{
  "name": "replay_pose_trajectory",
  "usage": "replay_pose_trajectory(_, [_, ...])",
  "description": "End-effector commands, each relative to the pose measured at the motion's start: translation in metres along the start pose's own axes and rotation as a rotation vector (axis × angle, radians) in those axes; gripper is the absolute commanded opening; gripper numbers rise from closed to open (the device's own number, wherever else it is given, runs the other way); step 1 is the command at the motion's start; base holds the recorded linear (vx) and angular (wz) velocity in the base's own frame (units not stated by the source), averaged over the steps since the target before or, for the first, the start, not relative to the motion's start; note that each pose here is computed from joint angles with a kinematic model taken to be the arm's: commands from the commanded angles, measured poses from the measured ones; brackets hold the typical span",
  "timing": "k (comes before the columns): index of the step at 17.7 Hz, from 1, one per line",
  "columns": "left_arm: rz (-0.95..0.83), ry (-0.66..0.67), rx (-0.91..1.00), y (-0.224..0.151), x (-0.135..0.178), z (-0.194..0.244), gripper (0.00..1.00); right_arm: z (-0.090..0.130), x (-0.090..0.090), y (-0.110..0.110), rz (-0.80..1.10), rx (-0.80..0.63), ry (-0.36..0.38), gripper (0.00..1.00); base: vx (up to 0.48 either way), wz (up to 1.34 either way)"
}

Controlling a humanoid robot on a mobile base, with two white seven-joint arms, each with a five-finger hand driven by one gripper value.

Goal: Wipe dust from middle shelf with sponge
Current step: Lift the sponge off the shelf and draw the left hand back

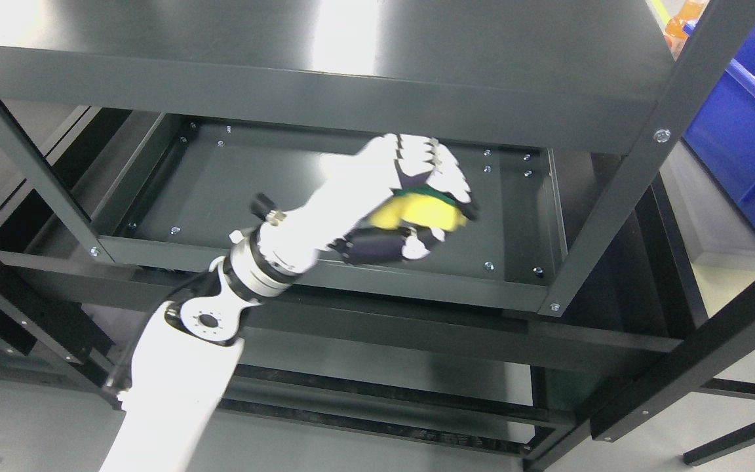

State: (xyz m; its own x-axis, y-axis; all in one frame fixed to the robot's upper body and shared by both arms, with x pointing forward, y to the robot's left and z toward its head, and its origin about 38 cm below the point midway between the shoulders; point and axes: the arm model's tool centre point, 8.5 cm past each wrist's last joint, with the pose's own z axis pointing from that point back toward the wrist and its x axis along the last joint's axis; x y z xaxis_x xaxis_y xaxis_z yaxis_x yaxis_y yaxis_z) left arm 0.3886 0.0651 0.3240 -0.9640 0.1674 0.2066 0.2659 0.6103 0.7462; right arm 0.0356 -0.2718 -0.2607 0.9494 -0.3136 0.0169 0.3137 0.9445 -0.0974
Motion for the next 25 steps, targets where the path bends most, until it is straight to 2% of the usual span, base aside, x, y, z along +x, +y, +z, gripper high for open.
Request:
replay_pose_trajectory(1, [0.177,-0.070,-0.226,-0.107,0.014,-0.029,0.00,0.000,0.010,-0.010,-0.002,-0.015,-0.022,1.00,0.000,0.00])
replay_pose_trajectory(4, [0.281,0.114,-0.194,-0.138,-0.012,0.022,0.00,0.000,0.010,-0.010,-0.001,-0.015,-0.022,1.00,0.000,0.00])
replay_pose_trajectory(5, [0.290,0.186,-0.146,-0.135,-0.022,0.042,0.00,0.000,0.010,-0.010,-0.002,-0.015,-0.022,1.00,0.000,0.00])
replay_pose_trajectory(6, [0.299,0.278,-0.042,-0.123,-0.033,0.073,0.00,0.000,0.010,-0.010,-0.002,-0.015,-0.022,1.00,0.000,0.00])
replay_pose_trajectory(8, [0.326,0.365,0.212,-0.089,-0.043,0.107,0.00,0.000,0.010,-0.010,-0.001,-0.015,-0.022,1.00,0.000,0.00])
replay_pose_trajectory(10, [0.378,0.634,0.521,-0.041,-0.070,0.159,0.01,0.000,0.010,-0.010,-0.002,-0.015,-0.022,1.00,0.000,0.00])
replay_pose_trajectory(11, [0.357,0.718,0.631,-0.020,-0.074,0.181,0.01,0.000,0.010,-0.010,-0.002,-0.015,-0.022,1.00,0.000,0.00])
replay_pose_trajectory(13, [0.300,0.822,0.791,0.019,-0.069,0.223,0.01,0.000,0.010,-0.010,-0.002,-0.015,-0.022,1.00,0.000,0.00])
replay_pose_trajectory(14, [0.291,0.863,0.834,0.024,-0.060,0.241,0.01,0.000,0.010,-0.010,-0.002,-0.015,-0.022,1.00,0.000,0.00])
replay_pose_trajectory(18, [0.298,0.855,0.839,0.025,-0.028,0.232,0.00,0.000,0.010,-0.010,-0.002,-0.015,-0.022,1.00,0.000,0.00])
replay_pose_trajectory(20, [0.341,0.880,0.885,0.031,-0.027,0.226,0.01,0.000,0.010,-0.010,-0.002,-0.015,-0.022,1.00,0.000,0.00])
replay_pose_trajectory(25, [0.347,0.837,0.861,0.032,-0.025,0.205,0.01,0.000,0.010,-0.010,-0.002,-0.015,-0.022,1.00,0.000,0.00])
